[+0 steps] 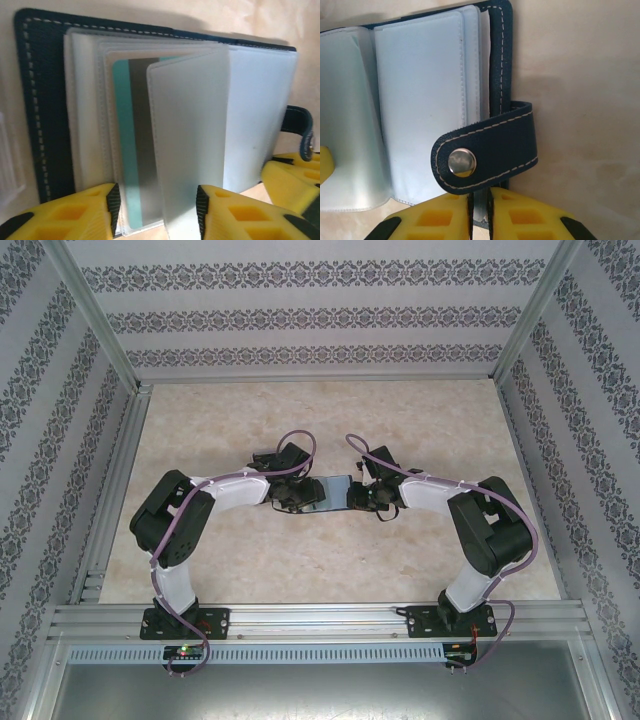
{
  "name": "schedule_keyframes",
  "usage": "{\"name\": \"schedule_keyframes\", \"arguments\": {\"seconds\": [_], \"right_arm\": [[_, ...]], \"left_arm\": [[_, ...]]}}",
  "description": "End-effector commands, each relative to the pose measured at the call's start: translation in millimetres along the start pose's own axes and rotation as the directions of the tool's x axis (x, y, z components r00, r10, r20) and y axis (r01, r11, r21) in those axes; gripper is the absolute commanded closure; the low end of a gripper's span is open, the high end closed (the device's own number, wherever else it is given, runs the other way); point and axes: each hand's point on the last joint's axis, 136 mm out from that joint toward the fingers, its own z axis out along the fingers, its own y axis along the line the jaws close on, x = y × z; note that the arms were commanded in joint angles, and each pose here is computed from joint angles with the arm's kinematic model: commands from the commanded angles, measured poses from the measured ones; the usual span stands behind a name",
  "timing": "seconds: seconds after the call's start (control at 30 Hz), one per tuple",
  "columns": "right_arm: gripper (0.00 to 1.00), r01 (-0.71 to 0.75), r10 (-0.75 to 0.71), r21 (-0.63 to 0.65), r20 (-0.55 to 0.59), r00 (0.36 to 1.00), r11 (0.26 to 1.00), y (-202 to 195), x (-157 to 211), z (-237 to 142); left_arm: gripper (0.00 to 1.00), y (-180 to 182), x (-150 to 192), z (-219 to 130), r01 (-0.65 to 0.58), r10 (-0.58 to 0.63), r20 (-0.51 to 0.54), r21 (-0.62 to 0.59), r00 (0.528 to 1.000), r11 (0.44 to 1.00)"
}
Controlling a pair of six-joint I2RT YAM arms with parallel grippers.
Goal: Take the credit cards out of the card holder
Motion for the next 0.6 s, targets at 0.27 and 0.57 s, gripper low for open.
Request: {"name": "schedule_keyframes", "arguments": {"seconds": [0.27,0.57], "right_arm": [[0.81,-0.021,0.022,0.021,-0.063,0.998,1.000,-8.4,20.6,10.9],[0.81,-0.020,0.021,0.020,-0.062,0.998,1.000,-7.9,20.2,10.7]], "left_arm": [[0.34,-33.3,-2.1,-2.7,-0.064,0.064,0.008,0.116,0.998,0.991],[0.13,-45.8,-6.3,-8.6,-0.100,0.099,0.016,0.146,0.995,0.984]]}}
